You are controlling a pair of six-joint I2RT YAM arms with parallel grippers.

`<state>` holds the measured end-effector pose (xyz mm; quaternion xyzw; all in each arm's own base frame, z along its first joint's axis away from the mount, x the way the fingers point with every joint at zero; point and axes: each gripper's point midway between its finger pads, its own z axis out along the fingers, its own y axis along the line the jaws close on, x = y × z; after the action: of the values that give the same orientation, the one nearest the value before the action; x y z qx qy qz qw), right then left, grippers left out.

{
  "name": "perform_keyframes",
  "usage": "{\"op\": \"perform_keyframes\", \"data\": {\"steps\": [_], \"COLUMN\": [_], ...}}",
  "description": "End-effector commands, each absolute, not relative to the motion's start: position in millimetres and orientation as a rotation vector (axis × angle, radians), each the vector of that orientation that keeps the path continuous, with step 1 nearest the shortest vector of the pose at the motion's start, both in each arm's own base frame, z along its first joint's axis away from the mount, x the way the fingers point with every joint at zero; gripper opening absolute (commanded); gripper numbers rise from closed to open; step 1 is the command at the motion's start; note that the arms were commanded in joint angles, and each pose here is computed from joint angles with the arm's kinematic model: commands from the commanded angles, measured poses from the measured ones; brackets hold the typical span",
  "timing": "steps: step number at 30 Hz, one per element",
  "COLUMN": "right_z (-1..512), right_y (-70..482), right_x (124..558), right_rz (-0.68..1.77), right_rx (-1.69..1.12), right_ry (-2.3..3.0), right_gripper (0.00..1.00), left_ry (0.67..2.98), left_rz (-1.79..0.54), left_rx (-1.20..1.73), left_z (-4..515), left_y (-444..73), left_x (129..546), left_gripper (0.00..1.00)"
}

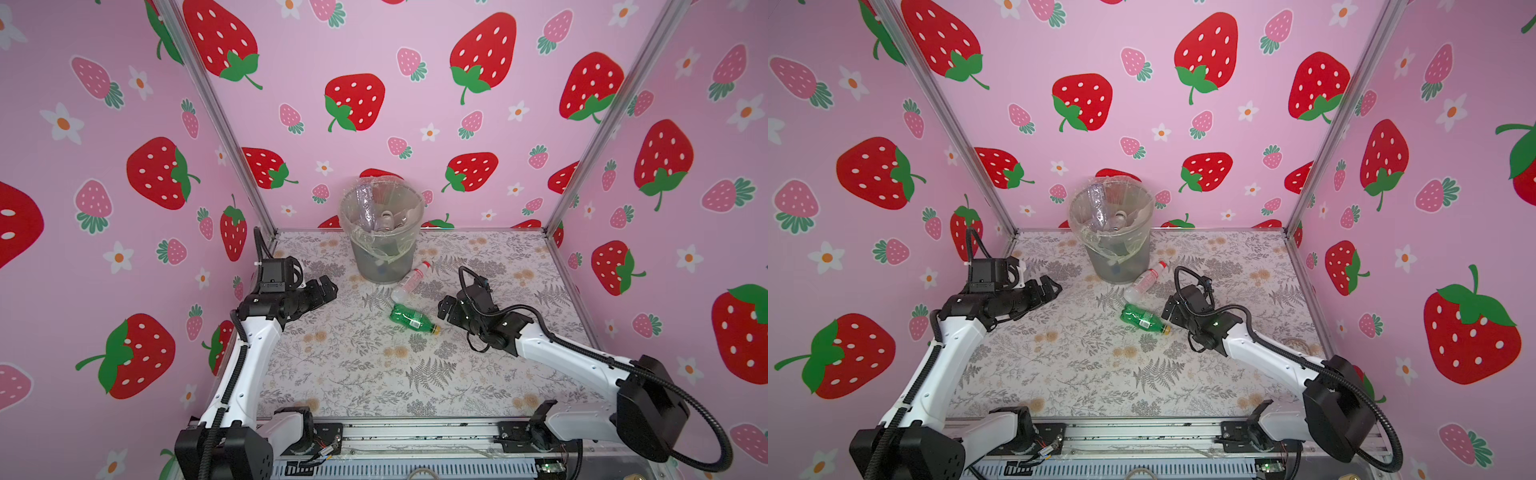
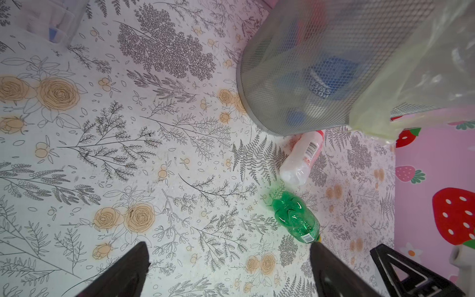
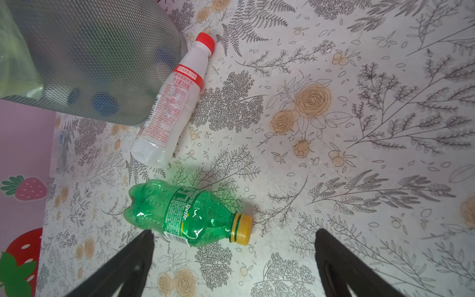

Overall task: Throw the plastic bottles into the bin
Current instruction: 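Lower the right gripper onto the white red-capped bottle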

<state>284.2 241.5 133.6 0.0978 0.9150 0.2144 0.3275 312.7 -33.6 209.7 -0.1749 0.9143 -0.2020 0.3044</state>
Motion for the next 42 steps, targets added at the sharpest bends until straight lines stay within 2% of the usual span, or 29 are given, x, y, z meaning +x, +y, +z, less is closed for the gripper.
{"op": "perform_keyframes", "data": {"steps": [1, 42], "right_z": [139.1, 85.5], "right_y": [257.6, 379.6], "right_x": [292.4, 381.6], "right_rz": [0.593, 0.708], "right_rx": [0.239, 0.212], "right_ry": [2.394, 2.458], "right_gripper": [0.99, 1.0], "left_ry": [2.402, 2.371], "left_rz": [-0.56, -0.667], "left_rx": [-0.465, -0.524], "left_z": [213.4, 213.3], "left_y": [-34.0, -31.1], "left_x": [309.6, 309.6], "left_gripper": [0.99, 0.99]}}
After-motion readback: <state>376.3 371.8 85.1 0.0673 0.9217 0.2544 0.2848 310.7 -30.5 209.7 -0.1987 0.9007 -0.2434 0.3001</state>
